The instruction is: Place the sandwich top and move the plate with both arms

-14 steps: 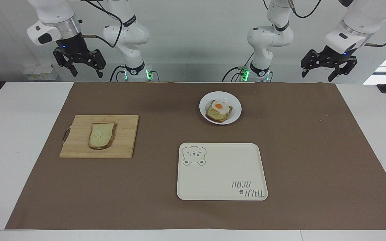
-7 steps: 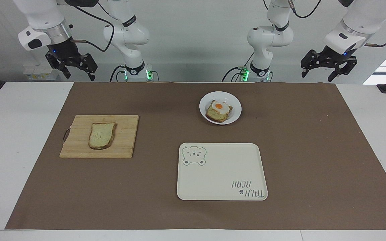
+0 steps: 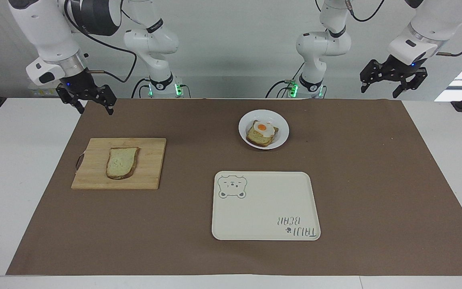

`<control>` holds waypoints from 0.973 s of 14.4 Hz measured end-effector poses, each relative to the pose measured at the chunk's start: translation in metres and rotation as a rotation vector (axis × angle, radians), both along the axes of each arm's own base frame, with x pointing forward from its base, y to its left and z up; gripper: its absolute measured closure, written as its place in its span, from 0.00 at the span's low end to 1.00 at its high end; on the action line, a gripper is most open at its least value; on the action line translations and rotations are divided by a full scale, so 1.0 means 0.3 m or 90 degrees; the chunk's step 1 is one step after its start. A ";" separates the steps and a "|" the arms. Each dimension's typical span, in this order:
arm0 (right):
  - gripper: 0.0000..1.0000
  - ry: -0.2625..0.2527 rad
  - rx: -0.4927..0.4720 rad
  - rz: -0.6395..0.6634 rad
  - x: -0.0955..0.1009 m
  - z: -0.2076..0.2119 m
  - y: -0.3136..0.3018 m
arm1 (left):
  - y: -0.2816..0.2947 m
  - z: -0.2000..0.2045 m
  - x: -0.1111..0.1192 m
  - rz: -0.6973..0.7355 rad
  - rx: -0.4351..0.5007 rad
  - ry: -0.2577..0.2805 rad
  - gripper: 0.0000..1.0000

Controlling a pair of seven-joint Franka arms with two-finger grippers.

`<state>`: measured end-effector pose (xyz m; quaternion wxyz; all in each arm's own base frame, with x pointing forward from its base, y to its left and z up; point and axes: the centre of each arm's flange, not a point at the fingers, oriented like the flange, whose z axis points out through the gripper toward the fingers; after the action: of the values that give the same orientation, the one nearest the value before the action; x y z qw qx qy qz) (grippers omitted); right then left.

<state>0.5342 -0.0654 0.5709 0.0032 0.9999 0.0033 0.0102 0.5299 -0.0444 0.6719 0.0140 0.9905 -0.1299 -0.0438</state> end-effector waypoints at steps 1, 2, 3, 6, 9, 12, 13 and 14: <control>0.00 0.004 0.000 0.022 0.011 -0.037 -0.017 | 0.000 0.000 0.000 0.000 0.000 0.000 0.00; 0.00 0.006 0.000 0.034 0.022 -0.066 -0.032 | 0.000 0.000 0.000 0.000 0.000 0.000 0.00; 0.00 0.009 0.000 0.037 0.032 -0.090 -0.047 | 0.000 0.000 0.000 0.000 0.000 0.000 0.00; 0.00 0.031 0.003 0.039 0.051 -0.177 -0.131 | -0.002 -0.001 -0.003 -0.001 0.000 0.003 0.00; 0.00 0.037 0.004 0.051 0.092 -0.366 -0.206 | -0.020 -0.008 -0.013 -0.007 0.000 0.008 0.00; 0.00 0.047 0.006 0.055 0.104 -0.554 -0.203 | -0.027 -0.011 -0.024 -0.010 0.001 0.012 0.00; 0.00 0.051 0.007 0.055 0.106 -0.593 -0.203 | -0.028 -0.012 -0.029 -0.011 0.001 0.012 0.00; 0.00 0.059 0.009 0.055 0.105 -0.622 -0.203 | -0.029 -0.011 -0.032 -0.011 0.001 0.012 0.00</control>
<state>0.5657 -0.1263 0.3843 -0.0043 0.9983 0.0468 -0.0358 0.5202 -0.0531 0.6687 0.0140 0.9889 -0.1383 -0.0534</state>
